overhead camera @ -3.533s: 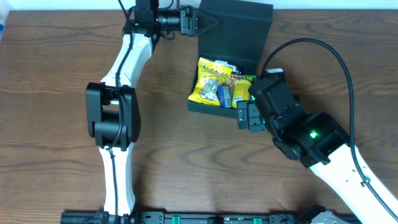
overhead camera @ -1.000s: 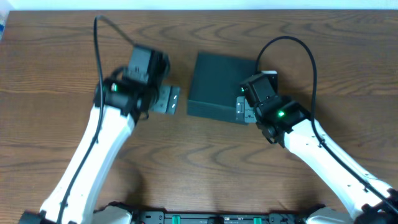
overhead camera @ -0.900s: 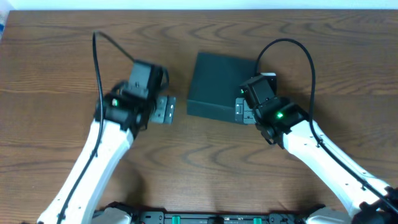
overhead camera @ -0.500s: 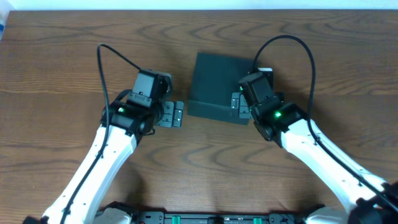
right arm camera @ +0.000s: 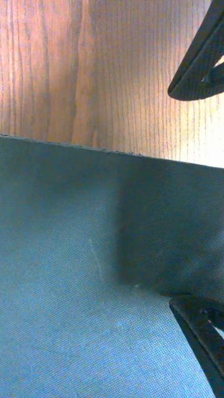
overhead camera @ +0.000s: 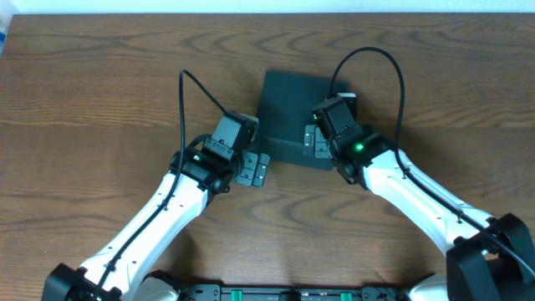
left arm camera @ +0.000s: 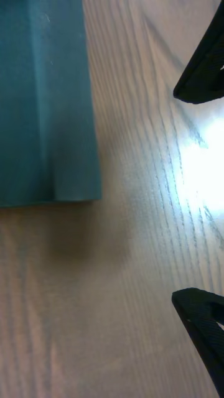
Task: Pack container
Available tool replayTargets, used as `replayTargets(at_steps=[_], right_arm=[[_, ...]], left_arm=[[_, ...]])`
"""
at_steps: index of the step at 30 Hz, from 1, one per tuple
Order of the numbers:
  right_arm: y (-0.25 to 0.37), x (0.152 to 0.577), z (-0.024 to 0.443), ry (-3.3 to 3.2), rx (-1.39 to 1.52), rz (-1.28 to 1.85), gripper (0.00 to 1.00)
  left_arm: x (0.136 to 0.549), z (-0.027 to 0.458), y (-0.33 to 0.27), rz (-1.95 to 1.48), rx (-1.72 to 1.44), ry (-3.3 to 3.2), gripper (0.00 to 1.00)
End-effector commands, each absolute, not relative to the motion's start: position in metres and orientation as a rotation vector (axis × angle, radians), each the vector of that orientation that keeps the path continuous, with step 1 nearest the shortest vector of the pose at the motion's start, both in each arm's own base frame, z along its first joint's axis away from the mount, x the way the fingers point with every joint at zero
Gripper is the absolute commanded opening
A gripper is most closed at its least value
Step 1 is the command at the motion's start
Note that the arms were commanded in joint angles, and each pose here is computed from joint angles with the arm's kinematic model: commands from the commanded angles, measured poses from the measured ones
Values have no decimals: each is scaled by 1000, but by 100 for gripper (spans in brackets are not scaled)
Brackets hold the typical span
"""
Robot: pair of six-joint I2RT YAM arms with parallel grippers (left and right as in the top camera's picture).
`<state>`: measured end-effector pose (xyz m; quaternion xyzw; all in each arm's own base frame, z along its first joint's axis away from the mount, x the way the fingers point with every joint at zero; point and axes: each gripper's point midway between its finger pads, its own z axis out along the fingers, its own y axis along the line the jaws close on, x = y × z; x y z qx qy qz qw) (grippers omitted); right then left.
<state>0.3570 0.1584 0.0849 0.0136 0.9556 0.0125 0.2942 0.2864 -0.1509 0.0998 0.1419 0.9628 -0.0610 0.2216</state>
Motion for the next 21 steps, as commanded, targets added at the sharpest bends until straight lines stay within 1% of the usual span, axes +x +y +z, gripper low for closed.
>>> replayTargets(at_steps=[1,11,21], right_arm=[[156,357,80,2558,53,28,99],[156,356,79,2561,53,26,99],[156,356,79,2564,52,23,99]], left_arm=[[283,86,-145,-136,363,2677,96],[290,60,-150,-165,337,2636,96],[305,21,-158,-156,321,2673,96]])
